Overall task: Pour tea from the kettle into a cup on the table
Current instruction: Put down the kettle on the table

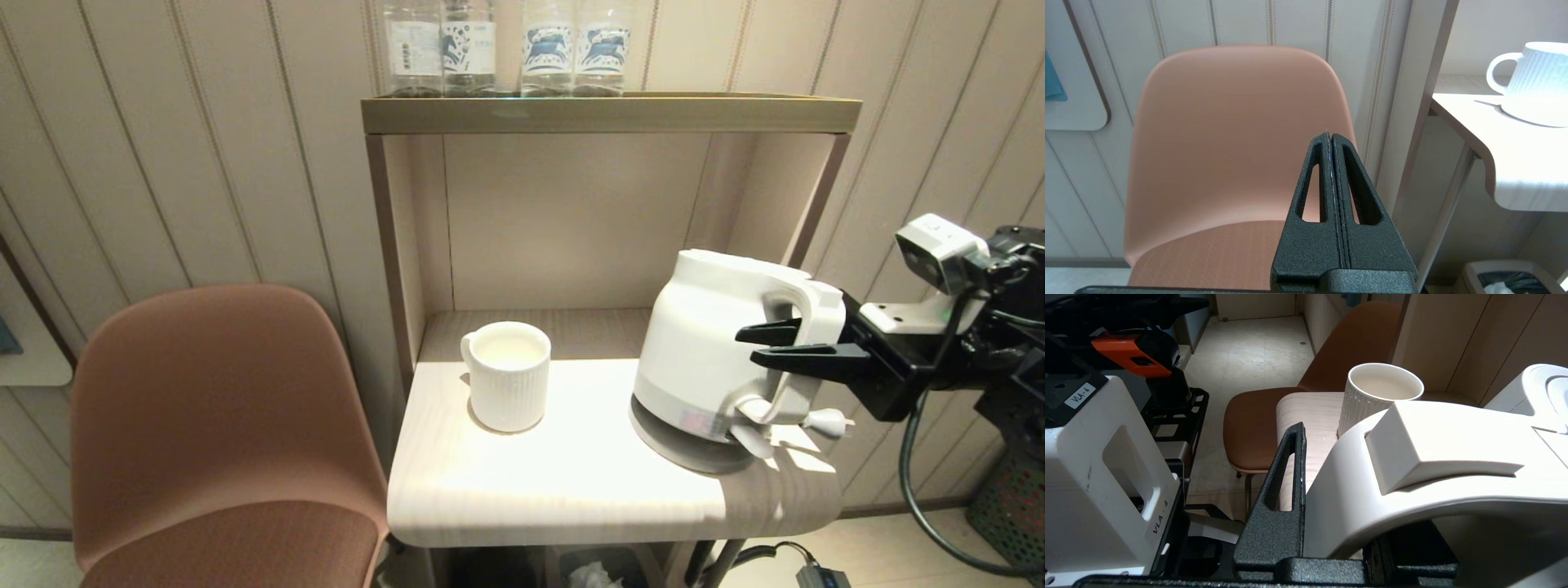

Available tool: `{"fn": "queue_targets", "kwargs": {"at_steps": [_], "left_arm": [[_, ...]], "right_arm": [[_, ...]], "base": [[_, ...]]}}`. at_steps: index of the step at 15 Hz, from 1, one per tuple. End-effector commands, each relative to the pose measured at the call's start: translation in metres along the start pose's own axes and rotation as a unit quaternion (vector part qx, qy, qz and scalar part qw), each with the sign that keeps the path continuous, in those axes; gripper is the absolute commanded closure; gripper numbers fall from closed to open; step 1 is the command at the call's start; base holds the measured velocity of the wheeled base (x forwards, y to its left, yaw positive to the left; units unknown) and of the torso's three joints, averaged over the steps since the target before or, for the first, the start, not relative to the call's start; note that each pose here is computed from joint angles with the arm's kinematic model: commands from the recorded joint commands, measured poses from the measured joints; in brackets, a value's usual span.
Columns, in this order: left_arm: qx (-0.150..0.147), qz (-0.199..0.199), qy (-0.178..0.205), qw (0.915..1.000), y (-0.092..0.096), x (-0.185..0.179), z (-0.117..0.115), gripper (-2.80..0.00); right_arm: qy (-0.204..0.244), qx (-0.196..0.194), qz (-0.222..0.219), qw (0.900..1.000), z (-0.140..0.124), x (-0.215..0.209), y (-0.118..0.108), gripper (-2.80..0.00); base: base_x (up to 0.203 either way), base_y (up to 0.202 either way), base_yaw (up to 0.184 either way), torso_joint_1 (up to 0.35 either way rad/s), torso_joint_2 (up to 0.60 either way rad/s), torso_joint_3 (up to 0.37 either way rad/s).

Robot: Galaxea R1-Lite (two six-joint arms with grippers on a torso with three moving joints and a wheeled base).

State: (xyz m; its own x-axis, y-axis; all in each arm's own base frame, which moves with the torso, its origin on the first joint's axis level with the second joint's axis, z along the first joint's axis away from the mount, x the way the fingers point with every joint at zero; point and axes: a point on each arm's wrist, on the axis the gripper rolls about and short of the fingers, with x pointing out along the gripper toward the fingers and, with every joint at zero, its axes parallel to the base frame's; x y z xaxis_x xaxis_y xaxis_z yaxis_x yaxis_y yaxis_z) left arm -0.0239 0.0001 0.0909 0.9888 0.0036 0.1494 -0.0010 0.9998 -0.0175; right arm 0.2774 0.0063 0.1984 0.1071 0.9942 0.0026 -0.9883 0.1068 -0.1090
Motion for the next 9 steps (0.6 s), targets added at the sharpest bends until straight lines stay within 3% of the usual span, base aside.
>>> {"fn": "queue_targets", "kwargs": {"at_steps": [1,9], "left_arm": [[0.0,0.0,-0.001,1.0,0.0,0.0,0.0,0.0],[0.0,0.0,-0.001,1.0,0.0,0.0,0.0,0.0]], "right_arm": [[-0.002,0.008,0.029,1.0,-0.003,0.003,0.004,0.0],[0.0,0.062,0.038,0.997,-0.022,0.005,0.037,0.0]], "base": [[0.0,0.0,0.0,0.0,0.0,0.0],[0.0,0.0,0.0,0.0,0.0,0.0]]}}
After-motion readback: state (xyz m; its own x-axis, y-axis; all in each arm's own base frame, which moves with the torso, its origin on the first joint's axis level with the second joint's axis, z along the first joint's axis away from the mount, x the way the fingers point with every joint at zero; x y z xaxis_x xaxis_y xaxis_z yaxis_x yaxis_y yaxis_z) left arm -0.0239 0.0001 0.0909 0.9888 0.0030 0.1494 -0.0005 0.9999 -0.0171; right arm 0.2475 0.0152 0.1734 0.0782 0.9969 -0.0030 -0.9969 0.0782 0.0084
